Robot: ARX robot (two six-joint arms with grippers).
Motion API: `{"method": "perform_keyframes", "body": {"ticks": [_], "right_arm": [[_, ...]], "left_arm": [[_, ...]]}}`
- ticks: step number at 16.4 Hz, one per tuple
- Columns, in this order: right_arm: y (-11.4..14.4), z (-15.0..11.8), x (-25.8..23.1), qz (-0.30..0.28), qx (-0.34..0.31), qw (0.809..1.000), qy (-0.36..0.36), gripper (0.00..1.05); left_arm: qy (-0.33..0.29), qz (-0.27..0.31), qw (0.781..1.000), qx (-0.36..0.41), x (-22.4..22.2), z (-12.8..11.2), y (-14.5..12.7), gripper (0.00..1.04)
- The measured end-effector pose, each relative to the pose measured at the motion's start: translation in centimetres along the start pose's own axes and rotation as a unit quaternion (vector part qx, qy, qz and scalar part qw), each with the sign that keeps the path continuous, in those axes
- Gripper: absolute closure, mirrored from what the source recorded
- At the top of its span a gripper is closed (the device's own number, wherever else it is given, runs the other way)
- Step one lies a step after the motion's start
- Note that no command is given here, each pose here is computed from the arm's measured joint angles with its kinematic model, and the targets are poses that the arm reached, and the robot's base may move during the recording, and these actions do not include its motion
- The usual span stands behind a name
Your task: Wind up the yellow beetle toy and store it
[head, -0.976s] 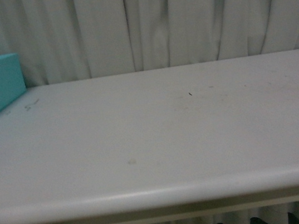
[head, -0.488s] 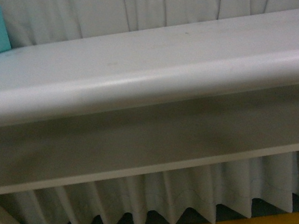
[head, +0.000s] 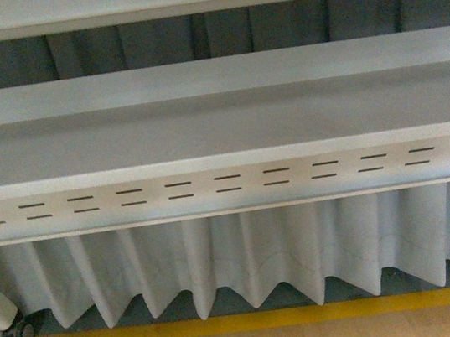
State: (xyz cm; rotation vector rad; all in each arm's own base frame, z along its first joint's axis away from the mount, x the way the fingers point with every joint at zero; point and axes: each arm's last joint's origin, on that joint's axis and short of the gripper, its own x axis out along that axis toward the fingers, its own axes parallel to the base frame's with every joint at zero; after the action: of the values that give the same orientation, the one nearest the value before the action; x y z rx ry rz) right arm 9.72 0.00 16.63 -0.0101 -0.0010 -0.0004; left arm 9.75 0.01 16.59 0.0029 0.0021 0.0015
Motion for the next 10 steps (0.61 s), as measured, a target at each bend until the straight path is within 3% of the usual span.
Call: {"method": "perform_keyframes", "body": {"ticks": [10], "right_arm": [[0.0,0.02,0.0,0.0,0.0,1.0,-0.001,0.07]], "left_arm": [[-0.001,0.0,1.0,0.0,0.0,0.02,0.0,0.07]]}}
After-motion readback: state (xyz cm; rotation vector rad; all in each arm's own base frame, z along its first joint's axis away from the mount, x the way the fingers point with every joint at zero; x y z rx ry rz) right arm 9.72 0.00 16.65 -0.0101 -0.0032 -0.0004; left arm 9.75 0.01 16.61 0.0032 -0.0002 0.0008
